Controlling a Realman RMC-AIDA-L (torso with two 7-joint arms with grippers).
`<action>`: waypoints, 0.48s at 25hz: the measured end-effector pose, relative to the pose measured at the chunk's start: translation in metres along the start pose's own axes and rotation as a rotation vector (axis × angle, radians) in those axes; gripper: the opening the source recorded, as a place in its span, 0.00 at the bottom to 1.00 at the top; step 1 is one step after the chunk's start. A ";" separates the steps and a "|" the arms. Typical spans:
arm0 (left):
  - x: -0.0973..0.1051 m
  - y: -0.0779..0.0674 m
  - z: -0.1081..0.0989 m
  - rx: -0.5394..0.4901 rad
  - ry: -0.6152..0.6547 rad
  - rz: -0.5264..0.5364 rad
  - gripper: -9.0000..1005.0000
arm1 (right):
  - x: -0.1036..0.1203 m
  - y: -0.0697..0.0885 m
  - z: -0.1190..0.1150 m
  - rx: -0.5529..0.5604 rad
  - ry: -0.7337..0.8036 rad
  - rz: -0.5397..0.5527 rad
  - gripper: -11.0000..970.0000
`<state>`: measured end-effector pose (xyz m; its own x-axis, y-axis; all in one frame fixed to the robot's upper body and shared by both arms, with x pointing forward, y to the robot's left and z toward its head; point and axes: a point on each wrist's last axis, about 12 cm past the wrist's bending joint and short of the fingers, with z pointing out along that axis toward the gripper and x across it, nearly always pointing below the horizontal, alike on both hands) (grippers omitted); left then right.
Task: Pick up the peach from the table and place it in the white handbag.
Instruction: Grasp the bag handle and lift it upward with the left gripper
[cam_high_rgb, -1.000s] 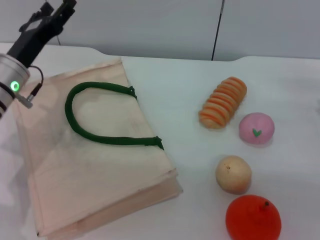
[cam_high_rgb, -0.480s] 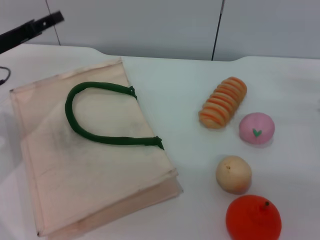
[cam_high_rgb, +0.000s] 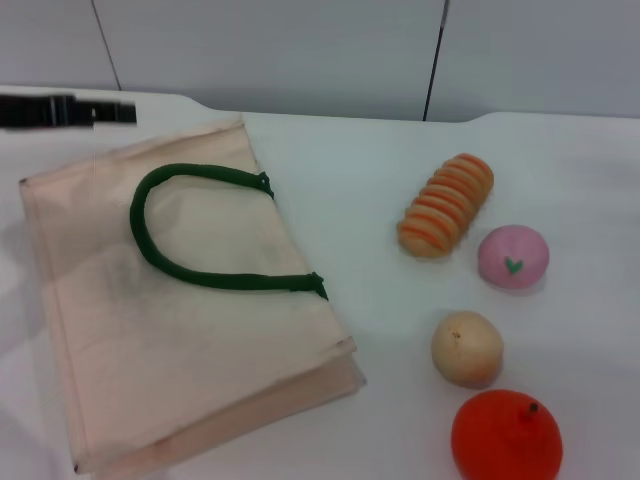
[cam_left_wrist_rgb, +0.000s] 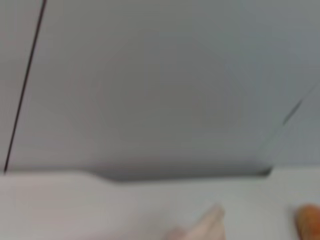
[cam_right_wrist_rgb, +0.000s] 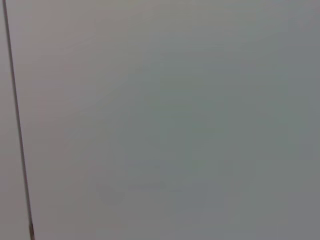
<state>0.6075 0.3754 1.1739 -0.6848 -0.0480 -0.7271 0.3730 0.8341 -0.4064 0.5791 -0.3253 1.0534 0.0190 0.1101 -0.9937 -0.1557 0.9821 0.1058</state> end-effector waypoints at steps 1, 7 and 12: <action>0.001 0.000 0.001 -0.008 0.032 -0.003 0.82 | 0.000 0.000 0.000 0.000 0.000 0.000 0.89; 0.003 0.000 0.004 -0.029 0.096 -0.006 0.82 | -0.001 0.001 0.001 -0.001 -0.004 0.005 0.89; 0.009 0.000 0.019 -0.034 0.139 0.000 0.82 | -0.002 0.003 0.003 -0.006 -0.008 0.007 0.89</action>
<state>0.6133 0.3647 1.1568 -0.7656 0.0267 -0.6427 0.3535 0.8522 -0.3857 0.5817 -0.3223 1.0554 0.0256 0.1179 -0.9927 -0.1617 0.9804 0.1123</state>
